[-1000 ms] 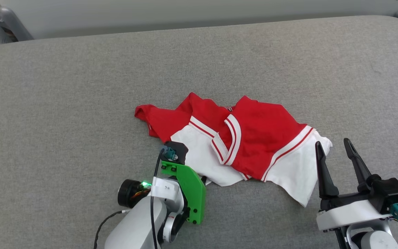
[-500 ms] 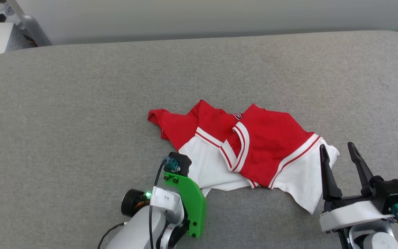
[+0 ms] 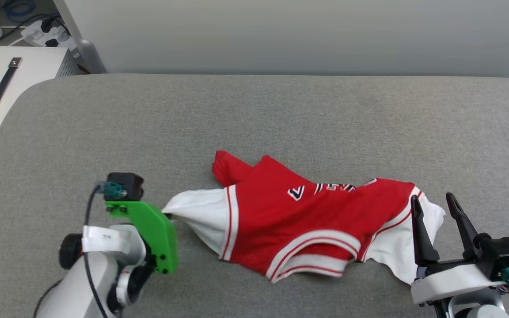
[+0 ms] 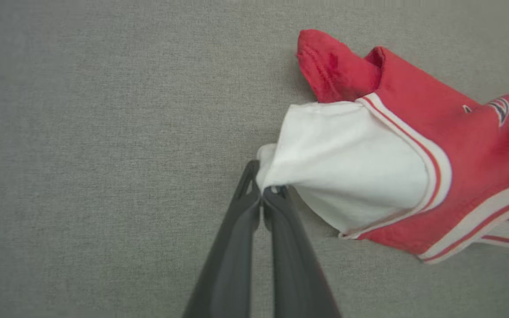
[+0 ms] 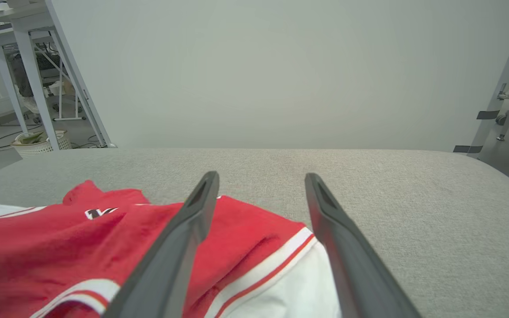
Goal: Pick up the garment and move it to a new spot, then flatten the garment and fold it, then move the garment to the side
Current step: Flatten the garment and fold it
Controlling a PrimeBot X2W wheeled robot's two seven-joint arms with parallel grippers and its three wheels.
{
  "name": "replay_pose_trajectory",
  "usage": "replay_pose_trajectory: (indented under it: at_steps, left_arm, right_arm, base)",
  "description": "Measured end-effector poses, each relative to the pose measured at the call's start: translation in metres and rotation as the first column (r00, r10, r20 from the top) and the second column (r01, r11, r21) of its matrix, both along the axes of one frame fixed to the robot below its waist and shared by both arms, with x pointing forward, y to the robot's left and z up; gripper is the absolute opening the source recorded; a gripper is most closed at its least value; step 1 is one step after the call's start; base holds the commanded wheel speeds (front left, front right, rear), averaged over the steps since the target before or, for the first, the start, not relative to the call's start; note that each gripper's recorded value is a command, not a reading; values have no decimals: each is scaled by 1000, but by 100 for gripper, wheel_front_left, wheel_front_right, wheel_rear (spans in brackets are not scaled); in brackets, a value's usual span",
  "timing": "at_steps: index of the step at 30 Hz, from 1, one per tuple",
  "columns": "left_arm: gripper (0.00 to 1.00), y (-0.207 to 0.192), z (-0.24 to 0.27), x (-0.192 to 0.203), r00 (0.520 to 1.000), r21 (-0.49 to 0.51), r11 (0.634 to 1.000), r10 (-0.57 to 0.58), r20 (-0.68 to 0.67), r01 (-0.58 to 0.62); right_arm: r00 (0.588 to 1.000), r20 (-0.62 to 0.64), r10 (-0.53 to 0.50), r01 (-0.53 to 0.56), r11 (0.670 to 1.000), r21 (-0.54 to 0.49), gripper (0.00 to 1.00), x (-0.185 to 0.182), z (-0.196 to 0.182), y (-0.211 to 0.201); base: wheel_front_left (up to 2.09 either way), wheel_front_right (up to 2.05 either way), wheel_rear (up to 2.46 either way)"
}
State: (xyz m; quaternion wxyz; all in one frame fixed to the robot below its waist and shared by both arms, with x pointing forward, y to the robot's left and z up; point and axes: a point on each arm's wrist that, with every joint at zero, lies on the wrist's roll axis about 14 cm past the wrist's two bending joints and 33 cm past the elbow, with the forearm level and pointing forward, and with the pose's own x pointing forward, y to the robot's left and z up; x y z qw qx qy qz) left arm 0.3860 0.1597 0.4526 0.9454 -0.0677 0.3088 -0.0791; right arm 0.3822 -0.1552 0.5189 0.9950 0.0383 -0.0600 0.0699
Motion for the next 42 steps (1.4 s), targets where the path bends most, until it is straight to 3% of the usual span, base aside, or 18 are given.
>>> replay_pose_trajectory:
  at_steps: [6, 14, 20, 21, 22, 23, 29, 34, 42]
  left_arm:
    - [0, 46, -13, 2, 994, 14, 996, 91, -61, -90]
    - [0, 56, -59, 2, 982, 49, 997, 74, -175, -66]
    - [0, 54, -80, 11, 980, 47, 997, 62, -187, -54]
    - [7, 55, -82, 13, 981, 50, 997, 62, -184, -53]
    - [47, 56, -83, 14, 982, 54, 997, 64, -180, -55]
    - [100, 56, -83, 15, 983, 54, 997, 64, -170, -55]
    - [100, 52, -75, 21, 995, 49, 997, 64, -72, -60]
    - [100, 54, -48, 28, 993, 52, 996, 74, 90, -79]
    - [100, 46, 28, 29, 892, -23, 995, 94, 443, -94]
  right_arm:
    - [999, -33, 0, 0, 1000, 0, 100, 3, -11, 0]
    - [997, -71, -9, 8, 1000, -19, 100, 12, -26, -3]
    - [995, -100, -15, 12, 999, -31, 100, 15, -37, -5]
    - [995, -102, -16, 13, 999, -31, 100, 16, -38, -5]
    - [995, -102, -15, 12, 999, -32, 100, 16, -38, -5]
    - [995, -101, -15, 11, 999, -34, 100, 17, -37, -5]
    - [996, -87, -7, 4, 999, -36, 100, 16, -32, -3]
    - [998, -57, -11, 9, 999, -37, 100, 13, -21, -4]
    - [1000, -10, -11, 11, 999, -38, 100, 1, -4, -4]
  base:
    - [0, 0, 0]
    - [0, 0, 0]
    - [0, 0, 0]
    - [0, 0, 0]
    - [0, 0, 0]
    - [0, 0, 0]
    - [0, 0, 0]
    - [0, 0, 0]
    - [0, 0, 0]
